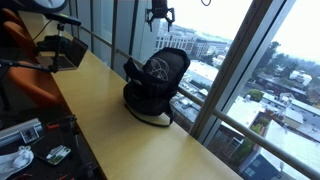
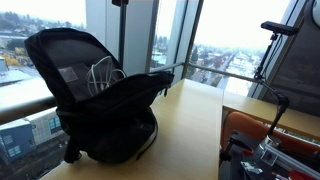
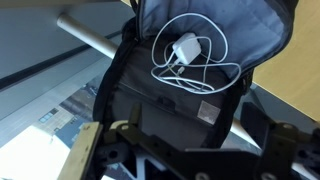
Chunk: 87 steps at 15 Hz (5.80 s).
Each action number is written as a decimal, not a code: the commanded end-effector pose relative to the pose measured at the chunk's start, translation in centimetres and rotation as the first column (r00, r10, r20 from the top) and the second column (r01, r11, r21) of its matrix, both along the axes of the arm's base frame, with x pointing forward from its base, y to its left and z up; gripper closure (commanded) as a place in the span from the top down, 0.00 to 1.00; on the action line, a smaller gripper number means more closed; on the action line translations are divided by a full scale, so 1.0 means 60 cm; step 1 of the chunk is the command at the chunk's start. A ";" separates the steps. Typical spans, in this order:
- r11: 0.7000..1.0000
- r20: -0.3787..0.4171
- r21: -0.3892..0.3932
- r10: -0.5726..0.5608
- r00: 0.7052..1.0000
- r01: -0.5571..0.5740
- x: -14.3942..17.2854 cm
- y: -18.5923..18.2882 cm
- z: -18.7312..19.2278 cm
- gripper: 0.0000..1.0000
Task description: Put the white cable in the black bag then lay the bag on the table.
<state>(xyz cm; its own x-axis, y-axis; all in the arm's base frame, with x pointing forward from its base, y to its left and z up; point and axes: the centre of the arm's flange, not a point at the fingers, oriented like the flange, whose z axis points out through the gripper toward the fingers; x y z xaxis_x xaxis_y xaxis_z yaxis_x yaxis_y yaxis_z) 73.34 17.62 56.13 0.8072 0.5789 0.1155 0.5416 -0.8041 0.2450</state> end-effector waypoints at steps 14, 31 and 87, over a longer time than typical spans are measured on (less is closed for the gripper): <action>0.966 -0.484 -0.022 0.217 0.848 -0.259 -0.103 -0.047 -0.153 1.00; 0.917 -0.690 0.005 0.292 0.662 -0.400 -0.140 -0.015 -0.330 1.00; 0.912 -0.101 -0.235 0.323 0.941 -0.338 -0.013 -0.188 0.136 0.03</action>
<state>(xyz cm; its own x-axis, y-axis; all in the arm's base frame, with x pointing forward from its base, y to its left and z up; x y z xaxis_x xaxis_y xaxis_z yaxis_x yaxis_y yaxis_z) 72.90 7.06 59.66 0.5617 0.8172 -0.1291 0.8048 -0.5035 0.3143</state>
